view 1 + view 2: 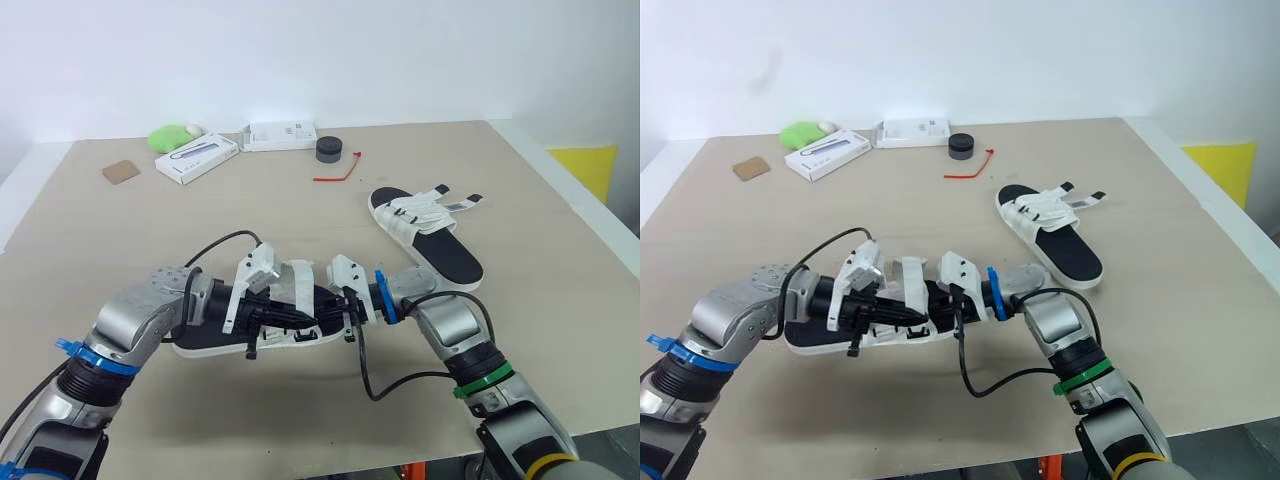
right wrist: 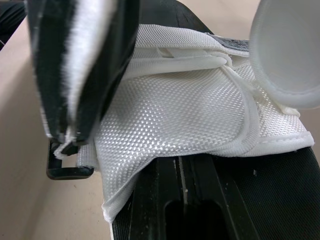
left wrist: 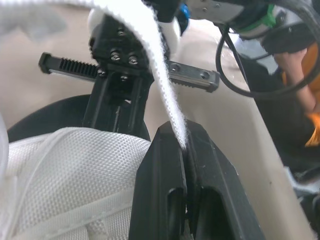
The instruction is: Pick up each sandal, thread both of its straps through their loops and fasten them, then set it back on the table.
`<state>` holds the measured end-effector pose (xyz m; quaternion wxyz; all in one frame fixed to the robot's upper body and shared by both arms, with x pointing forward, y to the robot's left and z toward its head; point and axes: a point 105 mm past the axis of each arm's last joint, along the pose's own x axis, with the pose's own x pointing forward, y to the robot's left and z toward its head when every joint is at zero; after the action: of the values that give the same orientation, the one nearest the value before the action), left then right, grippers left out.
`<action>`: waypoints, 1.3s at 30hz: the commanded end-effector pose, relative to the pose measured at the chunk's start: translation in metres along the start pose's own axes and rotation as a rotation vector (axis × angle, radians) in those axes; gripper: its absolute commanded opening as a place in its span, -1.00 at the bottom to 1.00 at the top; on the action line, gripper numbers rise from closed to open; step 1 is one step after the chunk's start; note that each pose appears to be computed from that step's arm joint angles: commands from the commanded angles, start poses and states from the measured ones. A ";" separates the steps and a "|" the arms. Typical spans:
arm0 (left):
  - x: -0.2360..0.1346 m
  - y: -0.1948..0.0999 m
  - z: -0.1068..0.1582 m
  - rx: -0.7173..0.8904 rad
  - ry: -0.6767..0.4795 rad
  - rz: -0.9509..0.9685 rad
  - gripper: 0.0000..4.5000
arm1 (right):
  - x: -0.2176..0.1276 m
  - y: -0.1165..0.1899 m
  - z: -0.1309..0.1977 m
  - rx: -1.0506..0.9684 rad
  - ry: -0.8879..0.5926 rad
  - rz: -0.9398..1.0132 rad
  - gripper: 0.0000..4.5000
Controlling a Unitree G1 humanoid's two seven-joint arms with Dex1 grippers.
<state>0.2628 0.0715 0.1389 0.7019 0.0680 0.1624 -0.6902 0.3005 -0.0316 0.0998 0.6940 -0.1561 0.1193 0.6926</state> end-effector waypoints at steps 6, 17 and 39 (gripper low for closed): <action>-0.001 0.007 -0.032 0.167 0.112 0.063 -0.97 | 0.014 0.015 -0.031 0.101 0.078 0.061 -1.00; -0.005 0.002 -0.044 0.208 0.104 0.099 -0.97 | 0.013 0.013 -0.030 0.100 0.079 0.065 -1.00; 0.008 -0.001 -0.038 0.247 0.127 -0.063 -0.97 | 0.011 0.009 -0.029 0.100 0.077 0.063 -1.00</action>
<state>0.2628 0.0724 0.1312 0.6682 0.1991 0.0556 -0.7146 0.3004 -0.0292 0.0997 0.6833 -0.1503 0.1223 0.7039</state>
